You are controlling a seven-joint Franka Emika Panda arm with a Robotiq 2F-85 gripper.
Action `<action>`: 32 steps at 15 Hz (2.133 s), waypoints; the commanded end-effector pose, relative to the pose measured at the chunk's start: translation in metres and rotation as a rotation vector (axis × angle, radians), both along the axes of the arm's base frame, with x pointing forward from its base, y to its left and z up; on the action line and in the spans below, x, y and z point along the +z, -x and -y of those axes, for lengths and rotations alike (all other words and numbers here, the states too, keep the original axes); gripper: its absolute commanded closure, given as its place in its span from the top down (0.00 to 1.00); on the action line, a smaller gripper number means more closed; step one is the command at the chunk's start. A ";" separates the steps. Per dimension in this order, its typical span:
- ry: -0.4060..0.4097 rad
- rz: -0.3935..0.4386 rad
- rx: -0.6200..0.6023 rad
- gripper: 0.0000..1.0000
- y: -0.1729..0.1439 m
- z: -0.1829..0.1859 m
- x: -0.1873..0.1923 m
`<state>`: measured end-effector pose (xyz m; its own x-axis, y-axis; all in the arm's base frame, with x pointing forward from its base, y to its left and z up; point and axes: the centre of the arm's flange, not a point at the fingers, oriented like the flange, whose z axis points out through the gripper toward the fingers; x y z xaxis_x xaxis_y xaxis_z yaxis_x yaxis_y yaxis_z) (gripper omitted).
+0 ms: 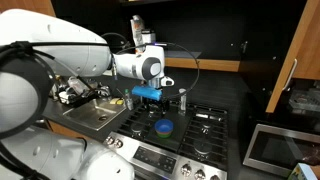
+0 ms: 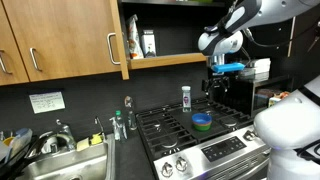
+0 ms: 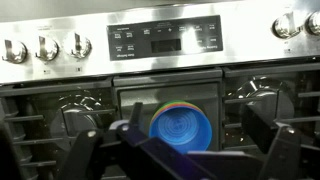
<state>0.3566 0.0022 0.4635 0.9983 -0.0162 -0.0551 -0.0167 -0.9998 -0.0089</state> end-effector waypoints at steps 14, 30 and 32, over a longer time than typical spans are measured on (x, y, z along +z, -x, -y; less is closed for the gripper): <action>0.000 0.000 0.000 1.00 0.000 0.000 0.000; -0.084 0.181 -0.091 1.00 -0.041 -0.048 -0.010; -0.083 0.165 -0.048 1.00 -0.046 -0.055 -0.018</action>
